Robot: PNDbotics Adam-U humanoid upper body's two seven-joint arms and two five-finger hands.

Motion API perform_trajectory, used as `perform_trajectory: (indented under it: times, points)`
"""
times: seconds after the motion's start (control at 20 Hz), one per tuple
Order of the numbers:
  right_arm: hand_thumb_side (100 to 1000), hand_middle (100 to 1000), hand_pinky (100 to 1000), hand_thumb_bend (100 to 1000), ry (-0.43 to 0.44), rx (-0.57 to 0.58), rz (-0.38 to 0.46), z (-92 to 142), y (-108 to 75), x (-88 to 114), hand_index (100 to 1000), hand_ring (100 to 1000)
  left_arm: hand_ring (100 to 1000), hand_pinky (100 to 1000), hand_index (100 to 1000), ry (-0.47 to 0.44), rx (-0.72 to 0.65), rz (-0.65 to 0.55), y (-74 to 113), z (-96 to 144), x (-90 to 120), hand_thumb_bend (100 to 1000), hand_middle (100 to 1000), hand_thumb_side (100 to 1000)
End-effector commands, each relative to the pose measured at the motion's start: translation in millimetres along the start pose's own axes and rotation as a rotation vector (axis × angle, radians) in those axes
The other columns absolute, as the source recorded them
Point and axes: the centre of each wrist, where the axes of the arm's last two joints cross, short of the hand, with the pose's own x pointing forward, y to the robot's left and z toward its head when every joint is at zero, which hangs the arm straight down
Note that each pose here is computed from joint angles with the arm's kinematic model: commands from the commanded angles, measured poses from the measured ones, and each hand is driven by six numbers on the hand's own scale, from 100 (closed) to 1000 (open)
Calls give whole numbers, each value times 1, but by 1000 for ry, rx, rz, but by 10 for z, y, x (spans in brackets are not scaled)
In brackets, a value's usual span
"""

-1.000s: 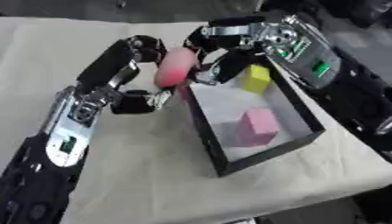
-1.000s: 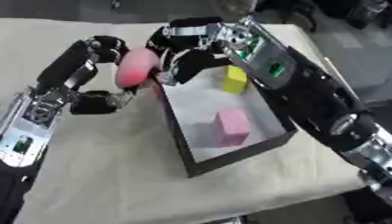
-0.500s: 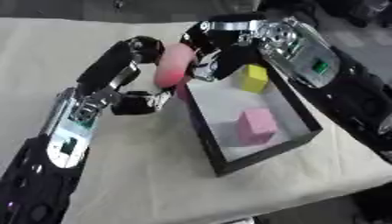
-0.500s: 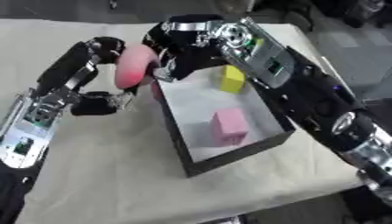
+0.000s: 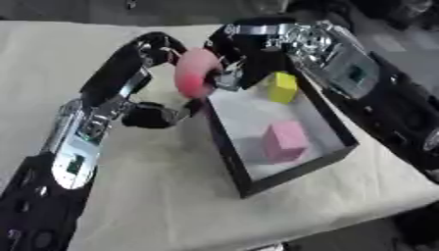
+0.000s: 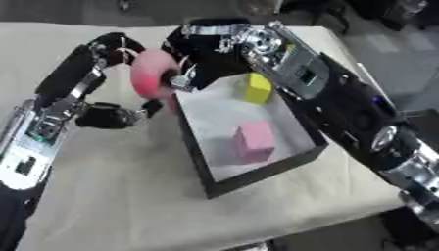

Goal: Pick up the objects with one hand, pass them to the other hand, and then place them into the box on the other side of the table.

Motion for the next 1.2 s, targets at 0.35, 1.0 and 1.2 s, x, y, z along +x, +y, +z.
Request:
perform_trajectory:
  times: [0.35, 1.0, 1.2]
  points:
    - [100, 383, 676, 100, 18, -58, 32, 121, -125, 17, 582, 713, 802, 984, 801, 67, 90, -9, -13, -12, 4, 464, 688, 719]
    - [100, 383, 687, 100, 135, -251, 27, 460, -280, -276, 582, 713, 792, 964, 786, 95, 64, -15, -23, 257, -147, 446, 670, 699]
    - [100, 383, 688, 100, 201, -324, 18, 580, -290, -440, 582, 712, 792, 961, 787, 109, 66, -21, -5, 326, -196, 447, 669, 700]
